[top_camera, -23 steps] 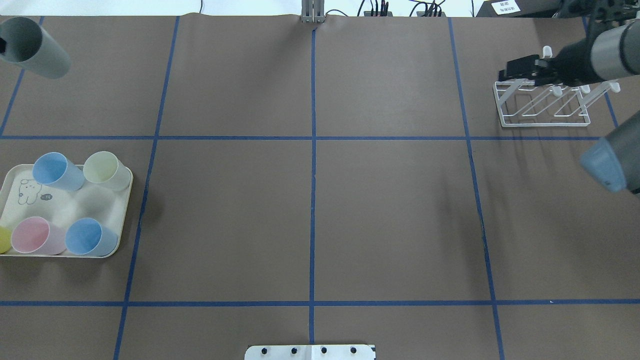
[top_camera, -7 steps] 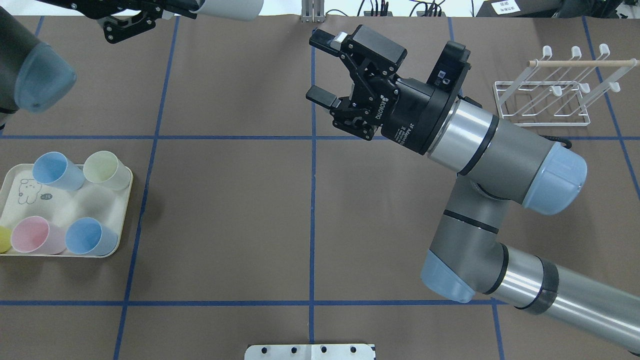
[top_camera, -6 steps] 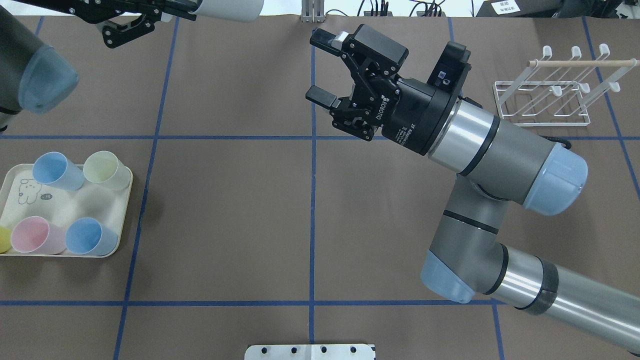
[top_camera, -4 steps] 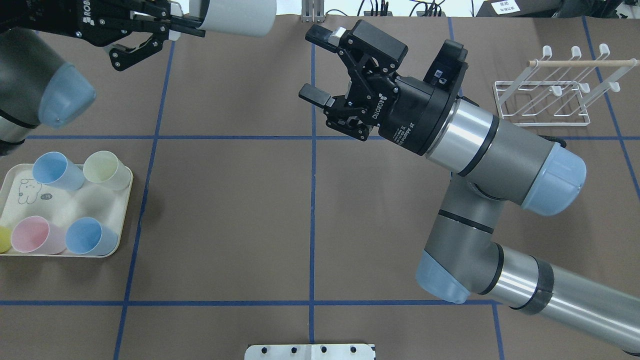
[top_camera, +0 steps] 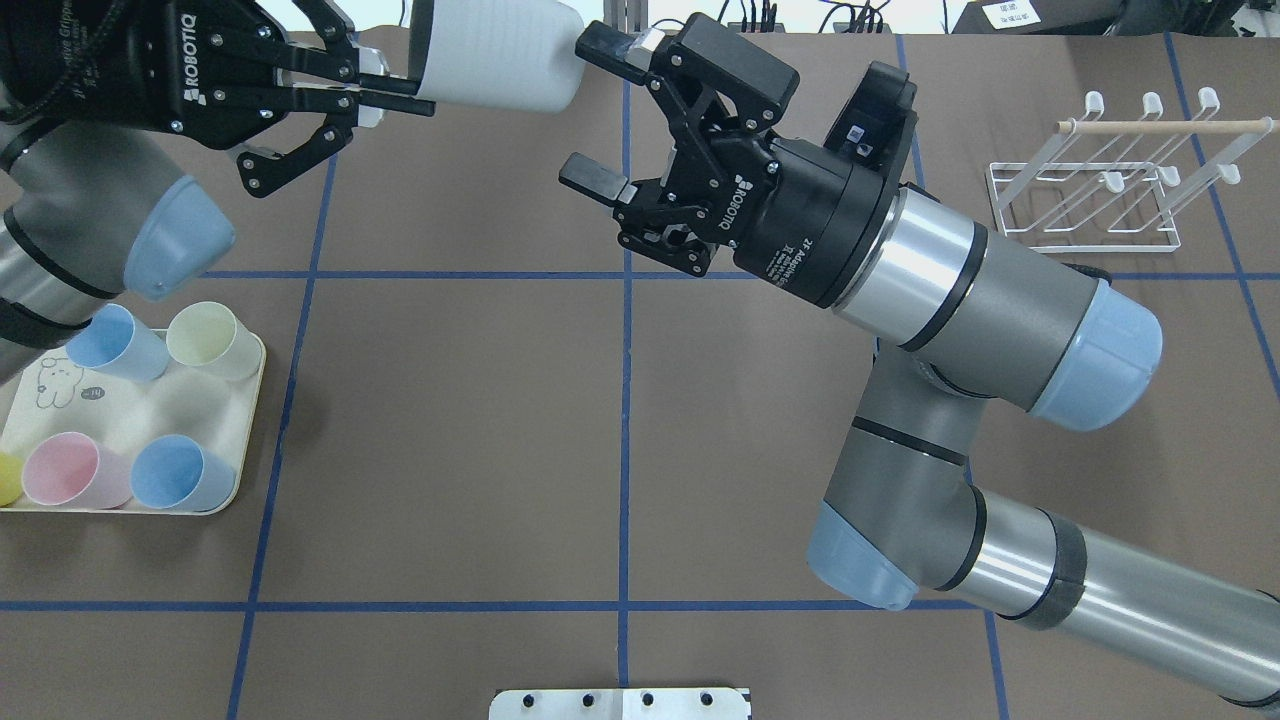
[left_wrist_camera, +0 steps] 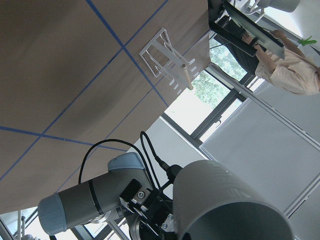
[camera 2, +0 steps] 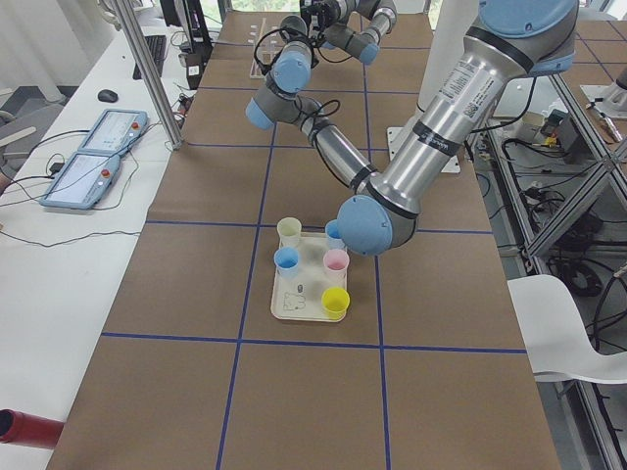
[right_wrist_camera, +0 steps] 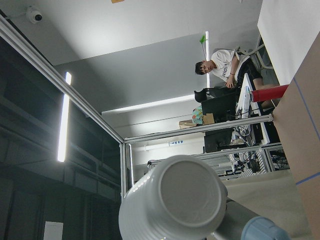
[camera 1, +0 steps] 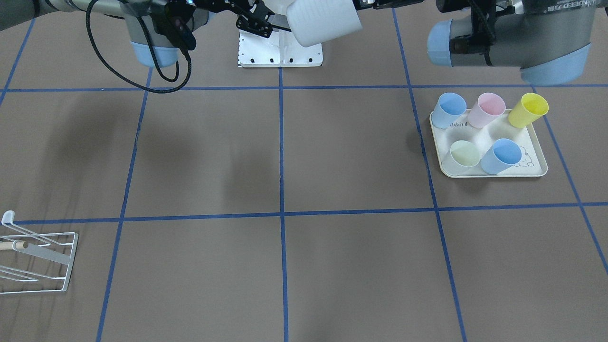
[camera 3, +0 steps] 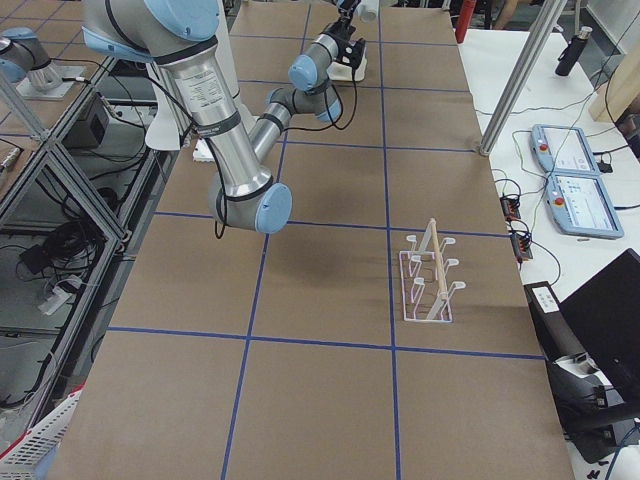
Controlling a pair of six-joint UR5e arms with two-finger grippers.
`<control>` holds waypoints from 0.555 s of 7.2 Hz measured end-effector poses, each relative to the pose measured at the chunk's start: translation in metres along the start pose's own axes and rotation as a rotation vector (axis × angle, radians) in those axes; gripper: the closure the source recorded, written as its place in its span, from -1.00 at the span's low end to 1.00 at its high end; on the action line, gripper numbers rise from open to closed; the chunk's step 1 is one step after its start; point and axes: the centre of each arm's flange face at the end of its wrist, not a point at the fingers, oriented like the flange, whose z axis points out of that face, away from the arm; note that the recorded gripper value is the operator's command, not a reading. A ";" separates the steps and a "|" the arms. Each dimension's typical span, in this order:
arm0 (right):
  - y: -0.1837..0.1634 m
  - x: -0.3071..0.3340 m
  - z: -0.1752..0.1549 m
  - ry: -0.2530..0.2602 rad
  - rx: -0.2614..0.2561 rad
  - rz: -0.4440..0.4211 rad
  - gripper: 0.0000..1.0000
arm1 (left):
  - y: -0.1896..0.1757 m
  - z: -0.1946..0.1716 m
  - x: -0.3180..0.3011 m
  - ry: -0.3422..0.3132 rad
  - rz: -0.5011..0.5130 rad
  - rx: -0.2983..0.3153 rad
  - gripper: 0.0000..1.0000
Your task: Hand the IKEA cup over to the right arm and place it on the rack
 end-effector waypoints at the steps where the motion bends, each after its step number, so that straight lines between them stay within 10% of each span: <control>1: 0.001 0.000 0.000 0.000 -0.007 0.001 -0.98 | 0.000 0.001 -0.004 0.027 -0.011 -0.021 1.00; 4: 0.004 -0.004 -0.001 -0.024 -0.025 0.002 -0.98 | 0.001 0.010 -0.020 0.030 -0.033 -0.070 1.00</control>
